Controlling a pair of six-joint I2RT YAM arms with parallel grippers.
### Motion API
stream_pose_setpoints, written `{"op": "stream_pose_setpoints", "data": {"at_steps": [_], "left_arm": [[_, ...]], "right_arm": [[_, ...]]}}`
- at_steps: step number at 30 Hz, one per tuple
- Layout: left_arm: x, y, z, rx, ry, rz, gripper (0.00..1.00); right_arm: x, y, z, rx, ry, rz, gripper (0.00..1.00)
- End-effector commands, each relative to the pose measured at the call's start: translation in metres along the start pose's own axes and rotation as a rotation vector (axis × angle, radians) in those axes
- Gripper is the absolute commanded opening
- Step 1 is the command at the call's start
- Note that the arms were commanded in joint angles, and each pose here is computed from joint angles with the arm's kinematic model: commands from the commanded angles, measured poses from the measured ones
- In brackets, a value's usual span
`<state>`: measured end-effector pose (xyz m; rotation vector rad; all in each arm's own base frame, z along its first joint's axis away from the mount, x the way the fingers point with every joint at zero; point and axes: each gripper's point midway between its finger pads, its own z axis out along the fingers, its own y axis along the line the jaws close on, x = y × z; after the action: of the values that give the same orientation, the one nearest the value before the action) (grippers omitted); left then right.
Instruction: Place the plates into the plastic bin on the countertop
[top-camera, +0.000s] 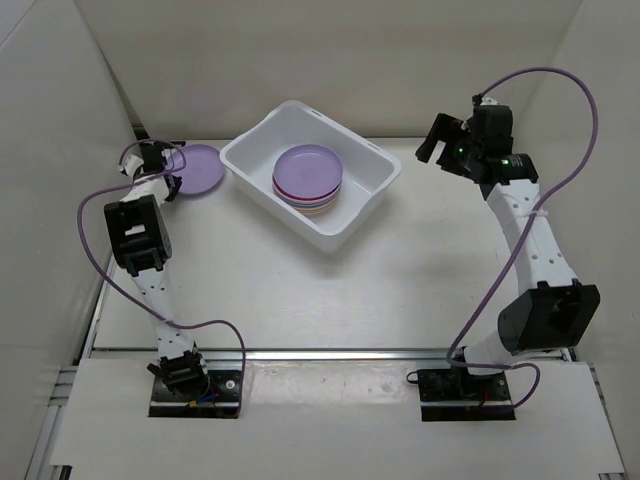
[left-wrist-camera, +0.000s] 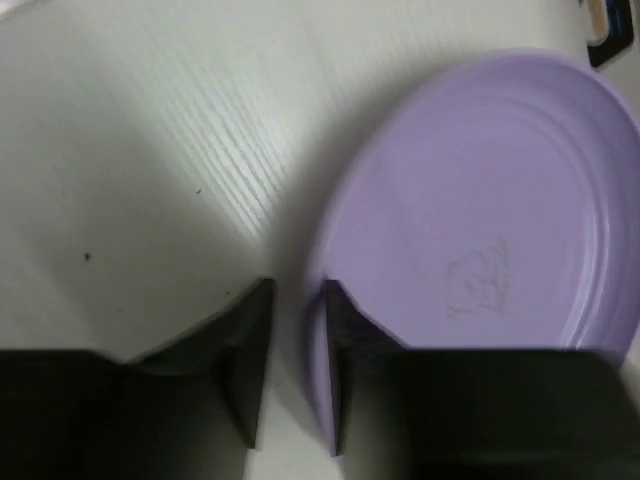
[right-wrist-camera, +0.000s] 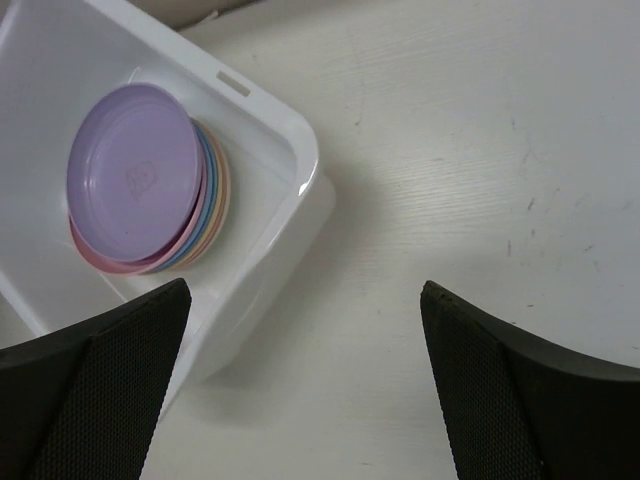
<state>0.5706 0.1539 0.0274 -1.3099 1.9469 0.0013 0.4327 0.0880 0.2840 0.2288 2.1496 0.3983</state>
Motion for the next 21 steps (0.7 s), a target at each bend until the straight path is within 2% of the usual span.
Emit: {"op": "stream_pose_setpoints", "data": {"at_steps": [1, 3, 7, 8, 10, 11, 12, 15, 18, 21], "left_arm": [[0.006, 0.014, -0.002, -0.054, 0.029, -0.054, 0.26], [-0.001, 0.024, -0.010, -0.093, -0.010, -0.063, 0.11], [-0.035, 0.029, -0.047, -0.121, -0.126, -0.088, 0.10], [-0.054, 0.022, -0.070, -0.098, -0.176, -0.115, 0.10], [-0.066, 0.033, -0.089, -0.123, -0.250, -0.171, 0.10], [-0.085, 0.025, -0.114, -0.078, -0.301, -0.210, 0.10], [-0.083, 0.032, -0.121, -0.078, -0.314, -0.224, 0.10], [-0.112, 0.018, -0.160, 0.030, -0.413, -0.285, 0.10], [-0.139, -0.001, -0.194, 0.125, -0.488, -0.291, 0.10], [-0.147, -0.033, -0.216, 0.262, -0.499, -0.213, 0.10]], "right_arm": [[-0.035, -0.005, -0.036, 0.040, -0.150, 0.007, 0.99], [-0.040, -0.005, -0.045, 0.048, -0.180, 0.010, 0.99], [-0.043, -0.007, -0.055, 0.058, -0.215, 0.017, 0.99], [-0.044, -0.007, -0.057, 0.060, -0.222, 0.015, 0.99], [-0.044, -0.008, -0.059, 0.060, -0.231, 0.022, 0.99], [-0.043, -0.008, -0.059, 0.061, -0.235, 0.026, 0.99], [-0.044, -0.008, -0.057, 0.060, -0.242, 0.032, 0.99], [-0.041, -0.007, -0.051, 0.049, -0.232, 0.046, 0.99], [-0.039, -0.006, -0.046, 0.038, -0.223, 0.055, 0.99], [-0.034, -0.007, -0.042, 0.034, -0.207, 0.054, 0.99]]}}
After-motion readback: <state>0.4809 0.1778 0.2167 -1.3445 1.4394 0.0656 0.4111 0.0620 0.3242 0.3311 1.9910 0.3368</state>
